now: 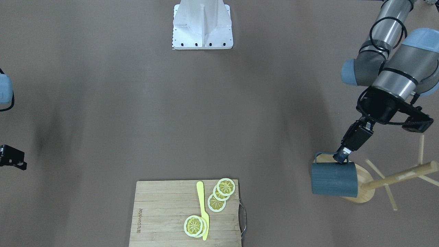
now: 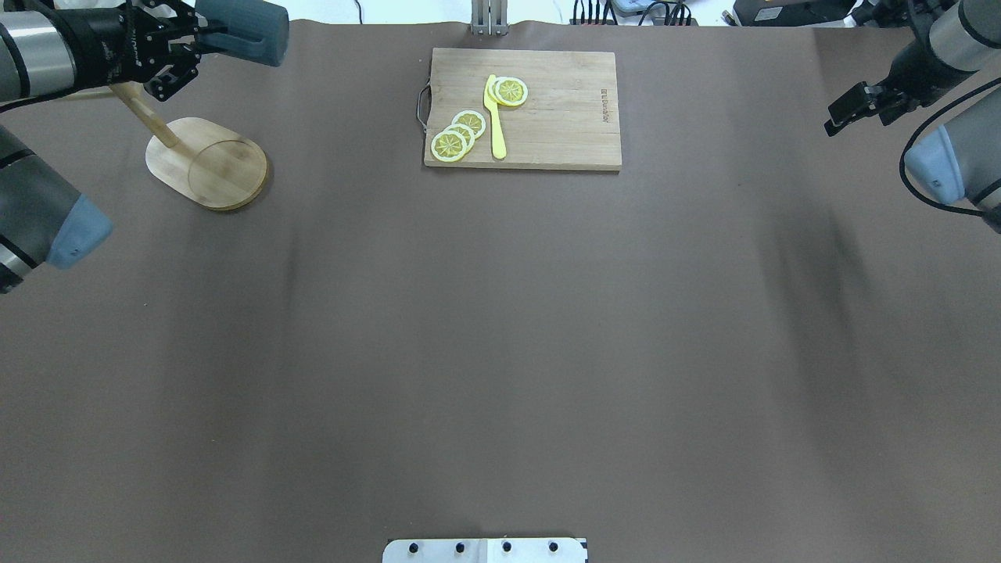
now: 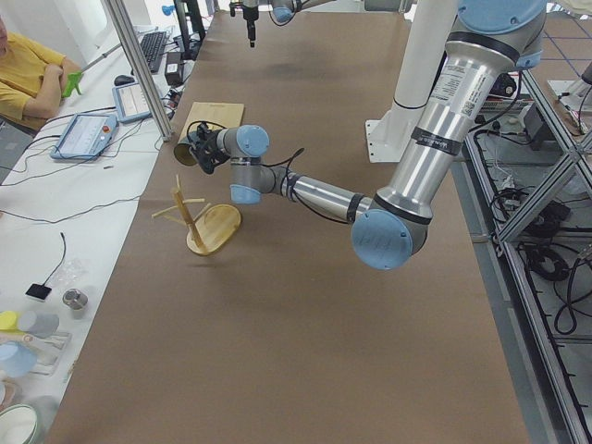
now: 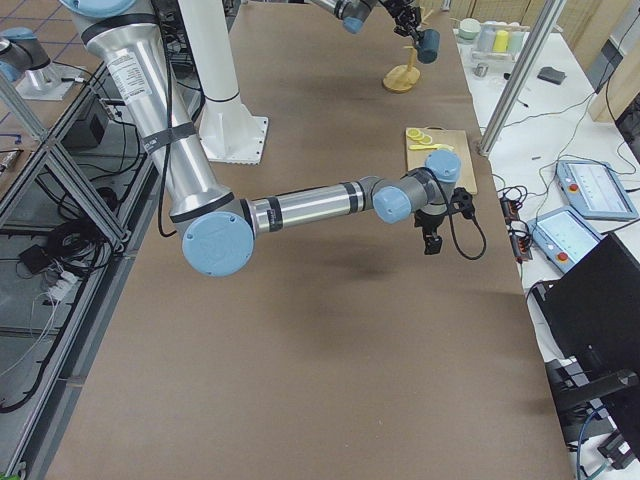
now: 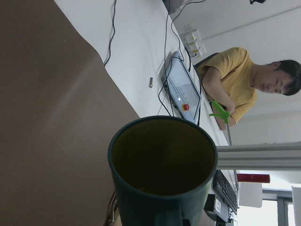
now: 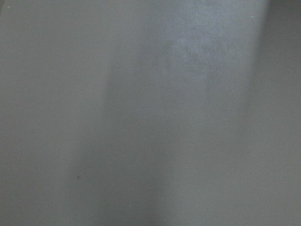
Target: Hang cup on storage rack
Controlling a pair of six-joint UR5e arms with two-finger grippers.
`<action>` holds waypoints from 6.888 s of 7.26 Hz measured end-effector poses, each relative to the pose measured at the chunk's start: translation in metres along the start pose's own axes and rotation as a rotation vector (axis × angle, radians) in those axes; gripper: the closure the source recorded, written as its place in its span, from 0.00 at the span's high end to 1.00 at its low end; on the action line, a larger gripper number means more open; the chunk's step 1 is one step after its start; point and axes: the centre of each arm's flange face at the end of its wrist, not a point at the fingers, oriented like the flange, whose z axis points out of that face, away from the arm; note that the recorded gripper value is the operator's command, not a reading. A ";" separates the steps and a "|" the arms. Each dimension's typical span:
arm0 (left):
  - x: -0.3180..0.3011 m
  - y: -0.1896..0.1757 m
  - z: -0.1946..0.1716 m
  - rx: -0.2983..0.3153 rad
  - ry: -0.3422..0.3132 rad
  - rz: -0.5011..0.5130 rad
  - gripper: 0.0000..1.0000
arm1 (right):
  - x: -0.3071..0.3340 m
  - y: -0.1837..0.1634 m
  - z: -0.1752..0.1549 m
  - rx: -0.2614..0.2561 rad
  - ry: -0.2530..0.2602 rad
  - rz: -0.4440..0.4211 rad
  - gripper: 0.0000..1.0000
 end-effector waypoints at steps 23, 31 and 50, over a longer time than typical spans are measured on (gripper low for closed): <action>-0.086 -0.081 -0.088 -0.086 0.384 -0.580 0.98 | -0.023 0.004 -0.030 0.050 -0.020 -0.004 0.99; -0.143 -0.100 -0.123 0.066 0.168 0.546 0.98 | 0.001 0.011 -0.035 0.060 -0.001 0.019 0.99; -0.060 -0.245 -0.232 -0.242 -0.830 1.118 0.98 | 0.195 0.097 -0.077 0.068 0.132 0.067 0.99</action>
